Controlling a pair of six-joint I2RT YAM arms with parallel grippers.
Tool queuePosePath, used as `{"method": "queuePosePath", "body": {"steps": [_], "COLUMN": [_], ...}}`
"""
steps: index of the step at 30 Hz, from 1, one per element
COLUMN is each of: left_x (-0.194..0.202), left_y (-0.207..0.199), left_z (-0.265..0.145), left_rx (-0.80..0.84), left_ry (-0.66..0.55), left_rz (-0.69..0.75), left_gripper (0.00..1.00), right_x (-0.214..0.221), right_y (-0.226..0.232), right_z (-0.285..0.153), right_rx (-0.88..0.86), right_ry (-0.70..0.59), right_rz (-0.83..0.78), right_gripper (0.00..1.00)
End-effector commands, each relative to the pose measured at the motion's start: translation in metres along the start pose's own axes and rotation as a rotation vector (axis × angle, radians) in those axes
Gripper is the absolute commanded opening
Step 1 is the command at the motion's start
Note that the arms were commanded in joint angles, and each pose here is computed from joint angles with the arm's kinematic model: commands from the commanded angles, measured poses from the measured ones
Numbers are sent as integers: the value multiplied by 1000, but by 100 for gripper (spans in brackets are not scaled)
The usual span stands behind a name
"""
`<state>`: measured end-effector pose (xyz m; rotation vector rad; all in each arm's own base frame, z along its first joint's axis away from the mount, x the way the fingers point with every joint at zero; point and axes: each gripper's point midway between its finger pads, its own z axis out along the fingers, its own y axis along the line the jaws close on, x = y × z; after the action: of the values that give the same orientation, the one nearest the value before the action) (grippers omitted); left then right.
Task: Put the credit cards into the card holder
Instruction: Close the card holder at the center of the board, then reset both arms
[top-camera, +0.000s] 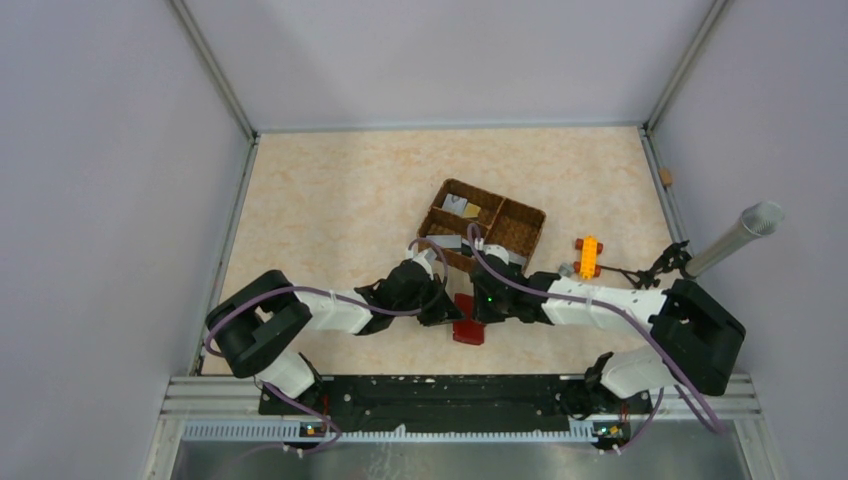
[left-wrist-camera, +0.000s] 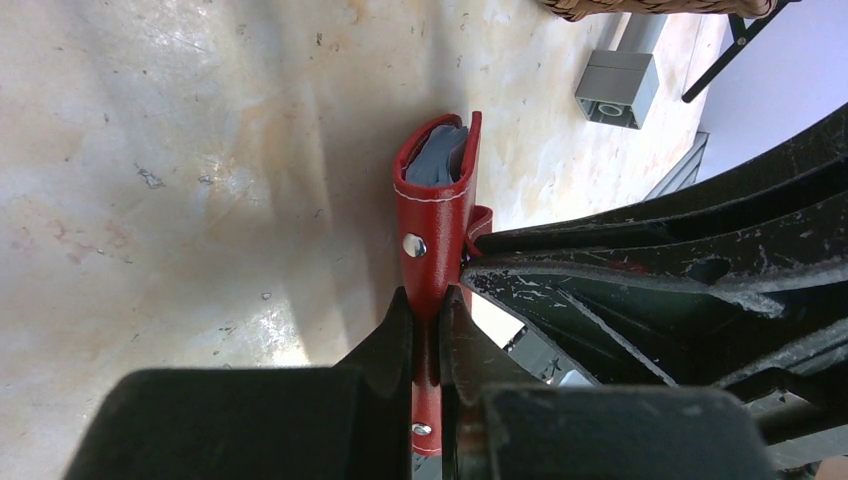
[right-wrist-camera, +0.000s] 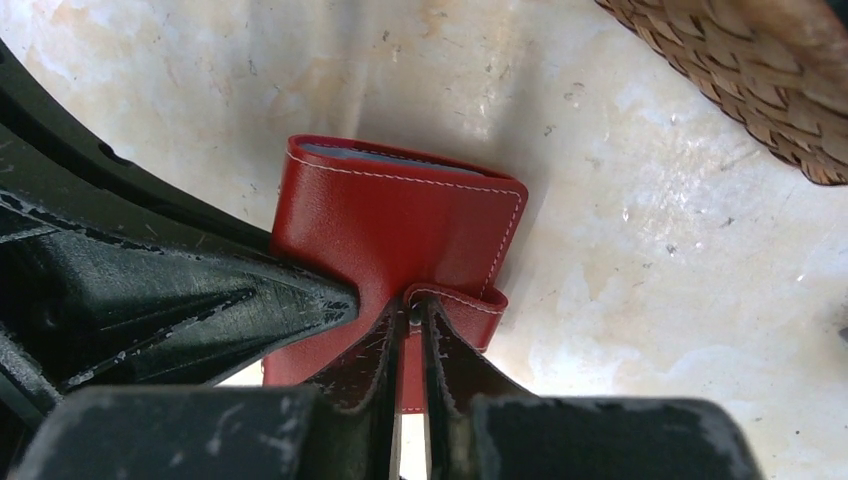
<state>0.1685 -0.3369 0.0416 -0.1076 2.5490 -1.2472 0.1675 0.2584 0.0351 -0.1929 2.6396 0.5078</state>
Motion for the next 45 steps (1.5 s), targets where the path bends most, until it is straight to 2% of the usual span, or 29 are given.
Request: {"method": "queuePosePath", "body": {"steps": [1, 5, 14, 16, 19, 21, 25, 28, 30, 32, 35, 39, 45], "left_x": [4, 2, -2, -4, -10, -19, -37, -58, -76, -97, -132, -172, -196], "left_y": [-7, 1, 13, 16, 23, 31, 49, 61, 71, 82, 89, 75, 61], "left_z": [8, 6, 4, 2, -4, -11, -32, -55, -76, -101, -148, -218, -298], "left_rx": [6, -14, -56, -61, -87, -118, -201, -252, -288, -337, -430, -480, -617], "left_ry": [6, -5, -23, -32, -66, -105, -181, -249, -294, -351, -484, -662, -807], "left_rz": [48, 42, 44, 44, 47, 52, 67, 77, 77, 67, 81, 97, 177], "left_gripper": [0, 0, 0, 13, 47, 63, 86, 97, 99, 99, 99, 99, 99], "right_x": [-13, -29, -49, -53, -61, -70, -90, -107, -119, -130, -144, -162, -173], "right_y": [71, 63, 39, 31, 11, -5, -43, -71, -90, -111, -137, -156, -163], "right_z": [-9, -33, -69, -71, -71, -74, -82, -94, -104, -114, -133, -165, -205], "right_rx": [-249, -205, -114, -106, -79, -62, -17, 42, 100, 165, 238, 313, 360], "right_ry": [-26, -91, -184, -199, -224, -251, -306, -374, -424, -464, -526, -652, -824], "right_rz": [-8, -15, -23, -13, 10, 28, 60, 68, 73, 88, 114, 131, 152], "right_gripper": [14, 28, 48, 51, 56, 58, 62, 70, 77, 79, 79, 80, 80]}}
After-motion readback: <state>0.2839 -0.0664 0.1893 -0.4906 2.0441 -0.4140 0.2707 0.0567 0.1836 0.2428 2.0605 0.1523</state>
